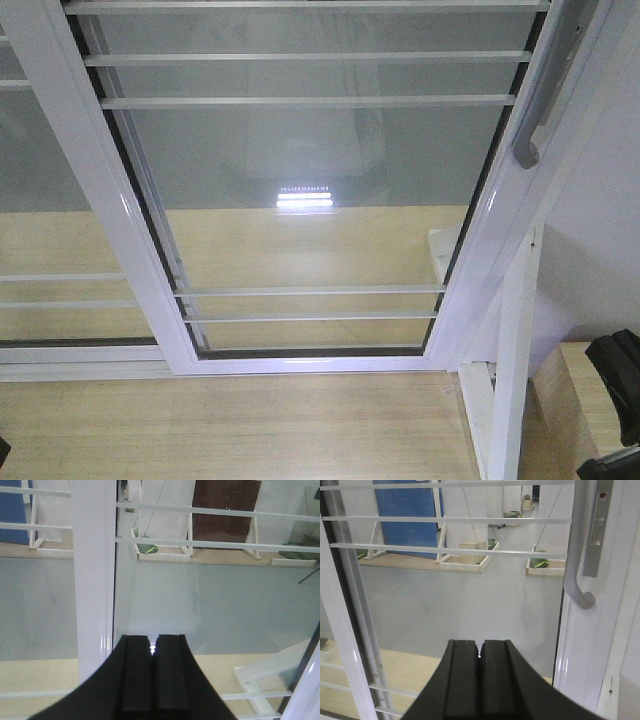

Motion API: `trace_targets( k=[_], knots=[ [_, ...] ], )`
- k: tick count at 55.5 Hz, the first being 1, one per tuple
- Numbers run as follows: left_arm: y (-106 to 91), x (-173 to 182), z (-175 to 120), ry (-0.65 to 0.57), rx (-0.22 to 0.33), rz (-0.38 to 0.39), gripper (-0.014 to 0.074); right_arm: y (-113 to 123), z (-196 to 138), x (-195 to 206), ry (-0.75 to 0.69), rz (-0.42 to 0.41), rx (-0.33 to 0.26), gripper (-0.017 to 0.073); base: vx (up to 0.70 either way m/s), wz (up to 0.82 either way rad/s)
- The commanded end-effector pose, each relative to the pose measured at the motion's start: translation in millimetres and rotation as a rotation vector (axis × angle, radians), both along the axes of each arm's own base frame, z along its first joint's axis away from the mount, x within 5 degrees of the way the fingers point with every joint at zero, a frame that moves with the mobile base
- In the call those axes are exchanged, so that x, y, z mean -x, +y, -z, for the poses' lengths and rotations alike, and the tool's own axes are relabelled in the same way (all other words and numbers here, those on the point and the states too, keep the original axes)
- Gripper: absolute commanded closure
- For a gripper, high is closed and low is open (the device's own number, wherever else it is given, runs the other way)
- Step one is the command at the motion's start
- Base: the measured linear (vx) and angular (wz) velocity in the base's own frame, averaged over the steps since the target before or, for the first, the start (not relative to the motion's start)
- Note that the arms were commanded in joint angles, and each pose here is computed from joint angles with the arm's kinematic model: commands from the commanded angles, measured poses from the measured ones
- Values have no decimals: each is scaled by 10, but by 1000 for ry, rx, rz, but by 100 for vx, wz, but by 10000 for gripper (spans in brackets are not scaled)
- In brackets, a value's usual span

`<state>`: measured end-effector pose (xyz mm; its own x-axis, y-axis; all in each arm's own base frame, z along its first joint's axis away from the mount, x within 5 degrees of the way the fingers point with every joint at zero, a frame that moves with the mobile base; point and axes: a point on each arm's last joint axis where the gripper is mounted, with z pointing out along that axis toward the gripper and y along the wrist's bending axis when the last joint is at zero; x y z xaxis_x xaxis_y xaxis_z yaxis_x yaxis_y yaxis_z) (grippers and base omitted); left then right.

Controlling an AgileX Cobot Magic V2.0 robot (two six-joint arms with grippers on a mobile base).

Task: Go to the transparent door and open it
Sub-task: 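Align the base in front of the door near its silver handle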

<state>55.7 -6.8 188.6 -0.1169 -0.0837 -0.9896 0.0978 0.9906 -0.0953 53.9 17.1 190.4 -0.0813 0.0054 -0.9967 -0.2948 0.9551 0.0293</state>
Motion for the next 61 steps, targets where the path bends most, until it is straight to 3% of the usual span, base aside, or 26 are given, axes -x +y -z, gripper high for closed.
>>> trace_targets(
  k=[1,61],
  knots=[
    [8,12,-149,-114,22,-8,594,-6,-67,-7,-74,11,-16,561,0,0],
    [8,12,-149,-114,22,-8,594,-6,-67,-7,-75,11,-15,561,0,0]
  ],
)
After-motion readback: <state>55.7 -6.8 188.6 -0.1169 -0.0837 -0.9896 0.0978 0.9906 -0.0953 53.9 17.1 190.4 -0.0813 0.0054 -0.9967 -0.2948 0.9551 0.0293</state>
